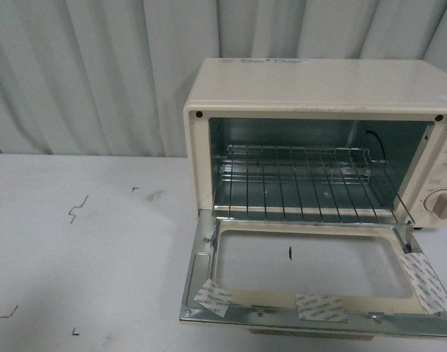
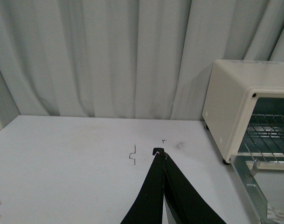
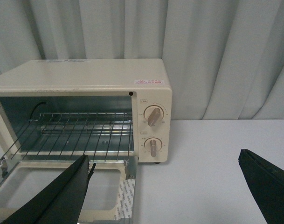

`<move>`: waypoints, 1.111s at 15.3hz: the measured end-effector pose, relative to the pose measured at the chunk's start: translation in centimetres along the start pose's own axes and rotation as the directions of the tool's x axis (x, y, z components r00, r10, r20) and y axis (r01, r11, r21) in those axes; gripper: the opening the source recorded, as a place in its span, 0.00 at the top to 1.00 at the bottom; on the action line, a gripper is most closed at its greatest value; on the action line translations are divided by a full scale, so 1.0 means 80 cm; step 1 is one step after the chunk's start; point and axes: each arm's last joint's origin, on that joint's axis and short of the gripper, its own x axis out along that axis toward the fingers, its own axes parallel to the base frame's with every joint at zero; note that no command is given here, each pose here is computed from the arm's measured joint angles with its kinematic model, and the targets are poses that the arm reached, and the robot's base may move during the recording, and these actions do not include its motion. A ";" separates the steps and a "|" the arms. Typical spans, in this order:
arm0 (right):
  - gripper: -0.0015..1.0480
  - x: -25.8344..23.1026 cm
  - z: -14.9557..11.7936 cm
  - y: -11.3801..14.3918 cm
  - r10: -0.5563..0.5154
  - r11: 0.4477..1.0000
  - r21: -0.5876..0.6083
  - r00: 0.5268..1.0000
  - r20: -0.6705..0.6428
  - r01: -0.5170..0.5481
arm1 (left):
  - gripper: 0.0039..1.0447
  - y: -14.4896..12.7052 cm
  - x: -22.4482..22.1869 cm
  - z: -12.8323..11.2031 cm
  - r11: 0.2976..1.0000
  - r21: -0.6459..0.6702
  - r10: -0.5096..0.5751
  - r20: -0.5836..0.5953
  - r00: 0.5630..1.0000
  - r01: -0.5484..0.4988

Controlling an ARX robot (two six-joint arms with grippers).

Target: Open oven

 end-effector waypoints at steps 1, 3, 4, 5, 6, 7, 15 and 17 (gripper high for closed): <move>0.06 0.000 0.000 0.000 0.000 1.000 0.000 1.000 0.001 0.000 | 0.99 0.000 0.000 0.000 1.000 0.000 0.000 -0.003 1.000 0.000; 0.06 0.000 0.000 0.000 0.000 1.000 0.000 1.000 0.000 0.000 | 0.91 0.000 0.000 0.000 1.000 0.000 0.000 -0.003 1.000 0.000; 0.06 0.000 0.000 0.000 0.000 1.000 0.000 1.000 0.000 0.000 | 0.75 0.000 0.000 0.000 1.000 0.000 0.000 -0.003 1.000 0.000; 0.06 0.000 0.000 0.000 0.000 1.000 0.000 1.000 0.000 0.000 | 0.64 0.000 0.000 0.000 1.000 0.000 0.000 -0.003 1.000 0.000; 0.06 0.000 0.000 0.000 0.000 1.000 0.000 1.000 0.000 0.000 | 0.54 0.000 0.000 0.000 1.000 0.000 0.000 -0.003 1.000 0.000; 0.06 0.000 0.000 0.000 0.000 1.000 0.000 1.000 0.000 0.000 | 0.44 0.000 0.000 0.000 1.000 0.000 0.000 -0.003 1.000 0.000; 0.06 0.000 0.000 0.000 0.000 1.000 0.000 1.000 0.000 0.000 | 0.06 0.000 0.000 0.000 1.000 0.000 0.000 -0.003 1.000 0.000; 0.06 0.000 0.000 0.000 0.000 1.000 0.000 1.000 0.000 0.000 | 0.06 0.000 0.000 0.000 1.000 0.000 0.000 -0.003 1.000 0.000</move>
